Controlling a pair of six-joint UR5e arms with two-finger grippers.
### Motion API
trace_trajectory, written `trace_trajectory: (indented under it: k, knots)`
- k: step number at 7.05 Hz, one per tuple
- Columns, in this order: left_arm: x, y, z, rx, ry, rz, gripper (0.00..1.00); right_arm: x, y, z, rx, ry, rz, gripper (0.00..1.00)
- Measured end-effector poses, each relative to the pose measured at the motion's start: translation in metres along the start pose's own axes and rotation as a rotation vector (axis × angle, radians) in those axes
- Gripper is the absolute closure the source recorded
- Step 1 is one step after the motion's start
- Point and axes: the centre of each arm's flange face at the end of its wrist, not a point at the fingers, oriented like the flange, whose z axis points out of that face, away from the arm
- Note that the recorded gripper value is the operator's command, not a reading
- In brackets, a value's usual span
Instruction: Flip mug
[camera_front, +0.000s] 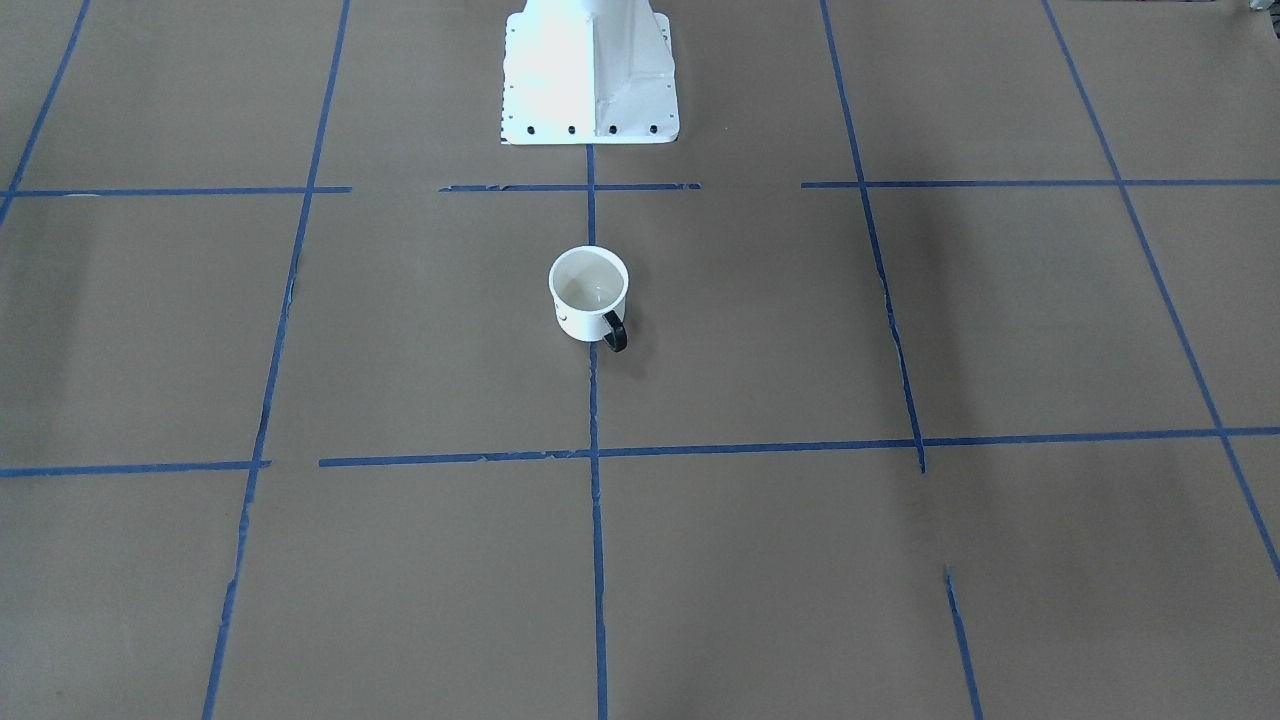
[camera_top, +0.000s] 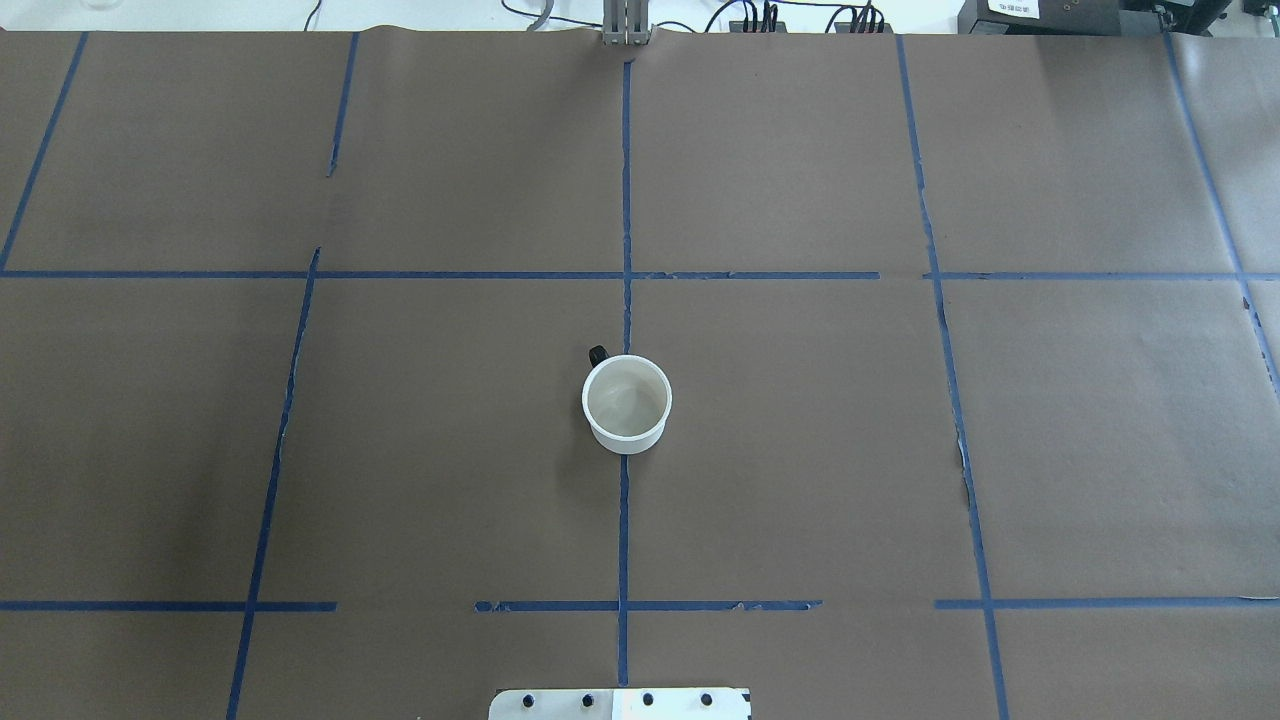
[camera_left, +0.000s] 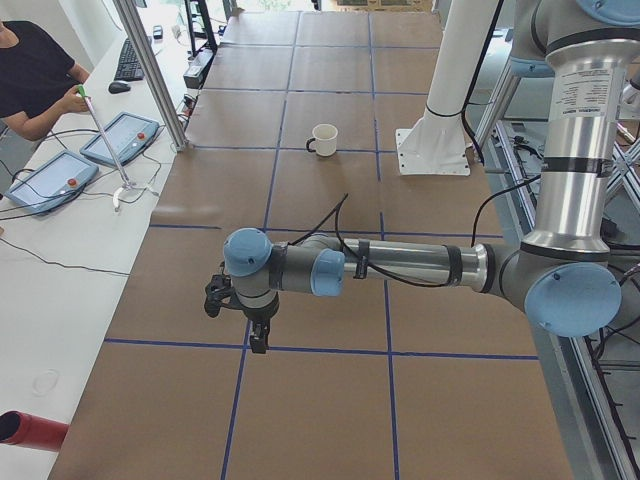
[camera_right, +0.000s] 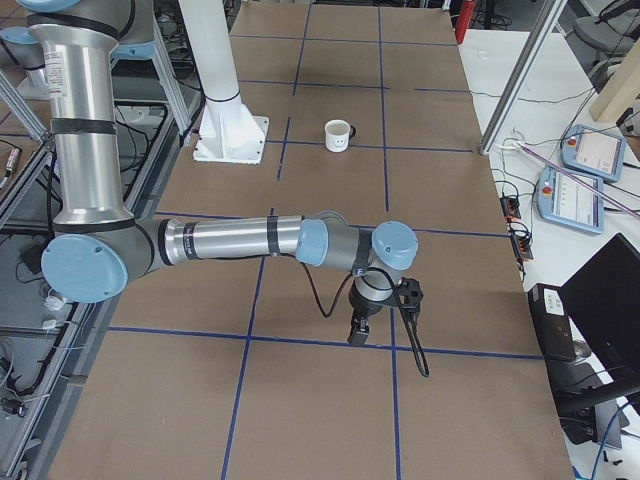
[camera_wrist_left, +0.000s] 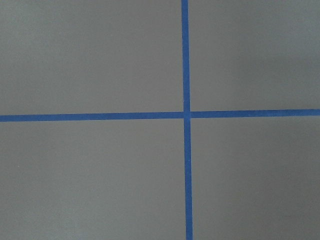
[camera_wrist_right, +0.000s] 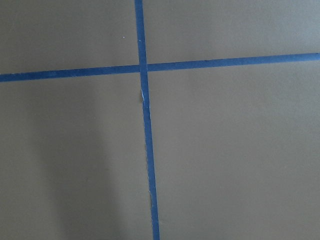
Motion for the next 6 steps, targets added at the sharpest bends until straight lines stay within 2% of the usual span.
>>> trace_trajectory:
  k: [6]
  knots:
    - [0.0022, -0.0036, -0.0032, 0.007, 0.0, 0.004, 0.0, 0.0, 0.0, 0.0, 0.0, 0.0, -0.001, 0.0]
